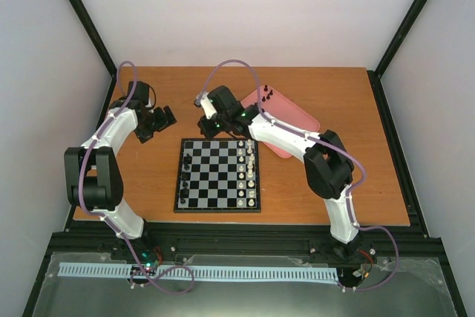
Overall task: Set up the chess pieces on the board
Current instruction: Place the chess piece on the chessboard, then pick up the chess piece from the storage box.
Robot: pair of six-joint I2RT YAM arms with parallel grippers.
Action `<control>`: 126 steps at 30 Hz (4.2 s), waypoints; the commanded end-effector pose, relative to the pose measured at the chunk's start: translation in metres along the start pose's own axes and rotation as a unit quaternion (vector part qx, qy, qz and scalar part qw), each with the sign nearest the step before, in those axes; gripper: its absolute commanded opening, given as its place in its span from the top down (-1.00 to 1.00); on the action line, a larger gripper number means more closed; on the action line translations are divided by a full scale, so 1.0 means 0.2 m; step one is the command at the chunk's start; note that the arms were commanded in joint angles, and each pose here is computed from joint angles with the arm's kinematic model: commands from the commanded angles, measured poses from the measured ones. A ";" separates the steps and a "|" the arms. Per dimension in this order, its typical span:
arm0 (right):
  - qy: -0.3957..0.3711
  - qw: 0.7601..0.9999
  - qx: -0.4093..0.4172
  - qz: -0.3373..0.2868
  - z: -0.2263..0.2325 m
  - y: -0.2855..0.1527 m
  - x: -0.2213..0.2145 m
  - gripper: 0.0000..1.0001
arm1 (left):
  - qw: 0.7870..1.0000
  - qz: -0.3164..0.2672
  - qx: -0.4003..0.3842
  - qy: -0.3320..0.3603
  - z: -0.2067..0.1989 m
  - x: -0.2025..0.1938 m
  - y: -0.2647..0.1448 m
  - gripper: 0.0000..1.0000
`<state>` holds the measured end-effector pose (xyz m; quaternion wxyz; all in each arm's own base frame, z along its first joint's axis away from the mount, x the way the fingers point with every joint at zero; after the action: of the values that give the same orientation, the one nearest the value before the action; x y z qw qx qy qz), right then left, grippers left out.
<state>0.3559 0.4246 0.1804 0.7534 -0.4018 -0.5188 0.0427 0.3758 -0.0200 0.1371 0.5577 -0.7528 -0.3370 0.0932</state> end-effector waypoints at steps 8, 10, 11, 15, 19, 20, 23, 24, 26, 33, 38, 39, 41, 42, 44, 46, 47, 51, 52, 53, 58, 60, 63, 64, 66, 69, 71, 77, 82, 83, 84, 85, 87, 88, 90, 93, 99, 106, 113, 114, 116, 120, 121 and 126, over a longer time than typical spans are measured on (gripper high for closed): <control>-0.053 0.998 0.014 -0.030 0.10 0.20 0.03 0.94 | 1.000 -0.022 -0.003 0.004 -0.02 0.04 0.02 -0.99; -0.061 0.998 0.016 -0.031 0.13 0.23 0.03 0.94 | 1.000 -0.024 -0.004 0.009 -0.02 0.04 0.01 -1.00; -0.065 0.997 0.015 -0.031 0.14 0.25 0.03 0.95 | 1.000 -0.024 -0.001 0.011 -0.01 0.04 0.01 -1.00; -0.073 0.997 0.020 -0.031 0.18 0.30 0.02 0.94 | 1.000 -0.025 0.003 0.019 0.00 0.03 0.01 -0.99; -0.079 0.996 0.026 -0.027 0.22 0.35 0.00 0.94 | 0.999 -0.024 0.006 0.025 0.02 0.01 0.01 -0.99; -0.080 0.996 0.029 -0.026 0.23 0.35 0.00 0.94 | 0.999 -0.024 0.006 0.026 0.02 0.01 0.01 -0.99; -0.081 0.996 0.033 -0.023 0.26 0.37 -0.02 0.94 | 0.999 -0.024 0.007 0.030 0.02 0.01 0.00 -0.99; -0.080 0.996 0.034 -0.022 0.26 0.38 -0.03 0.94 | 0.999 -0.025 0.007 0.031 0.02 0.01 0.00 -0.99; -0.079 0.996 0.036 -0.020 0.27 0.39 -0.04 0.94 | 0.999 -0.025 0.008 0.033 0.03 0.01 0.00 -0.99; -0.081 0.996 0.043 -0.014 0.29 0.43 -0.07 0.95 | 0.999 -0.027 0.007 0.033 0.02 0.01 -0.01 -0.99; -0.081 0.996 0.043 -0.010 0.29 0.46 -0.11 0.94 | 0.999 -0.029 0.010 0.035 0.03 0.01 -0.01 -0.99; -0.080 0.996 0.041 -0.009 0.28 0.47 -0.11 0.94 | 0.999 -0.029 0.011 0.036 0.04 0.00 -0.01 -1.00; -0.082 0.996 0.040 -0.007 0.28 0.48 -0.12 0.95 | 0.999 -0.027 0.014 0.035 0.04 -0.01 0.00 -0.99; -0.082 0.996 0.041 -0.006 0.28 0.48 -0.13 0.94 | 0.999 -0.026 0.014 0.035 0.05 -0.01 0.00 -1.00; -0.083 0.996 0.039 -0.004 0.27 0.49 -0.14 0.94 | 0.999 -0.023 0.015 0.036 0.06 -0.02 0.01 -1.00; -0.083 0.996 0.035 -0.003 0.27 0.50 -0.15 0.94 | 0.999 -0.022 0.016 0.037 0.06 -0.02 0.01 -0.99; -0.084 0.996 0.033 -0.002 0.26 0.51 -0.15 0.94 | 0.999 -0.022 0.017 0.038 0.06 -0.02 0.01 -0.99; -0.087 0.996 0.030 0.000 0.26 0.52 -0.17 0.94 | 0.999 -0.020 0.018 0.039 0.07 -0.03 0.02 -0.99; -0.086 0.996 0.030 0.001 0.26 0.52 -0.17 0.94 | 0.999 -0.020 0.018 0.039 0.07 -0.03 0.02 -1.00; -0.086 0.996 0.029 0.001 0.25 0.53 -0.17 0.95 | 0.999 -0.020 0.018 0.039 0.07 -0.03 0.02 -1.00; -0.086 0.996 0.019 0.005 0.24 0.53 -0.19 0.94 | 0.999 -0.017 0.017 0.039 0.07 -0.03 0.03 -0.99; -0.087 0.996 0.017 0.006 0.23 0.53 -0.19 0.94 | 0.999 -0.016 0.017 0.039 0.07 -0.04 0.03 -0.99; -0.088 0.996 0.019 0.007 0.23 0.52 -0.20 0.93 | 0.999 -0.013 0.017 0.039 0.07 -0.04 0.04 -0.99; -0.088 0.996 0.020 0.007 0.24 0.52 -0.20 0.91 | 0.999 -0.014 0.017 0.038 0.07 -0.04 0.04 -1.00; -0.087 0.996 0.020 0.008 0.24 0.51 -0.21 0.91 | 0.999 -0.013 0.017 0.038 0.07 -0.04 0.04 -0.99; -0.087 0.996 0.019 0.009 0.24 0.50 -0.21 0.89 | 0.999 -0.012 0.017 0.036 0.07 -0.04 0.04 -1.00; -0.087 0.996 0.018 0.011 0.24 0.49 -0.22 0.86 | 0.999 -0.013 0.015 0.036 0.06 -0.04 0.04 -0.99; -0.086 0.996 0.011 0.012 0.23 0.45 -0.22 0.77 | 0.999 -0.011 0.015 0.033 0.06 -0.04 0.04 -0.99; -0.090 0.996 0.008 0.011 0.23 0.41 -0.21 0.77 | 0.999 -0.013 0.014 0.032 0.06 -0.04 0.02 -1.00; -0.090 0.996 0.009 0.011 0.23 0.41 -0.21 0.77 | 0.999 -0.013 0.013 0.031 0.06 -0.04 0.02 -1.00; -0.091 0.996 0.009 0.012 0.23 0.41 -0.21 0.77 | 0.999 -0.013 0.013 0.031 0.06 -0.04 0.02 -0.99; -0.091 0.996 0.008 0.012 0.23 0.41 -0.21 0.77 | 0.999 -0.014 0.012 0.031 0.06 -0.04 0.01 -0.99; -0.091 0.996 0.008 0.011 0.24 0.40 -0.20 0.77 | 0.999 -0.015 0.011 0.032 0.06 -0.04 0.01 -0.99; -0.091 0.996 0.009 0.010 0.24 0.40 -0.20 0.76 | 0.999 -0.015 0.011 0.031 0.06 -0.04 0.01 -0.99; -0.092 0.996 0.008 0.010 0.24 0.39 -0.19 0.74 | 0.999 -0.015 0.011 0.031 0.06 -0.04 0.00 -1.00; -0.091 0.996 0.008 0.010 0.24 0.39 -0.18 0.59 | 0.999 -0.015 0.010 0.032 0.06 -0.05 0.00 -0.99; -0.091 0.996 0.007 0.004 0.24 0.38 -0.15 0.36 | 0.999 -0.015 0.010 0.034 0.06 -0.05 -0.01 -1.00; -0.101 0.995 0.004 -0.008 0.25 0.35 -0.03 0.33 | 0.999 -0.017 0.007 0.036 0.05 -0.04 -0.02 -0.99; -0.110 0.993 -0.015 -0.033 0.25 0.23 0.16 0.24 | 0.999 -0.019 0.006 0.037 0.04 -0.03 -0.03 -1.00; -0.107 0.993 -0.022 -0.034 0.23 0.21 0.18 0.24 | 0.999 -0.020 0.006 0.036 0.04 -0.03 -0.04 -0.99; -0.091 0.995 -0.036 -0.033 0.18 0.17 0.20 0.22 | 0.999 -0.020 0.004 0.035 0.03 -0.03 -0.04 -0.99; -0.037 0.996 -0.070 -0.032 -0.02 0.07 0.21 0.14 | 0.999 -0.021 -0.001 0.034 0.01 -0.01 -0.05 -0.99; -0.023 0.996 -0.080 -0.035 -0.09 0.04 0.21 0.12 | 0.999 -0.022 -0.001 0.035 0.01 -0.01 -0.06 -0.99; 0.042 0.988 -0.142 -0.038 -0.49 -0.08 0.22 0.02 | 0.999 -0.029 0.001 0.038 0.00 0.01 -0.08 -0.99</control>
<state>0.4053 0.4337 0.1842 0.7111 -0.4484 -0.5416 -0.0051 0.3629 -0.0154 0.1279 0.5797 -0.7439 -0.3240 0.0748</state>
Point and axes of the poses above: each gripper's point midway between its finger pads, its own y axis out along the fingers, its own z axis along the line the jaws close on, x = y × z, the point moved 3 cm from there along -y, back along the fingers, and after that the axes turned 6 degrees about -y, right-handed, at the moved point
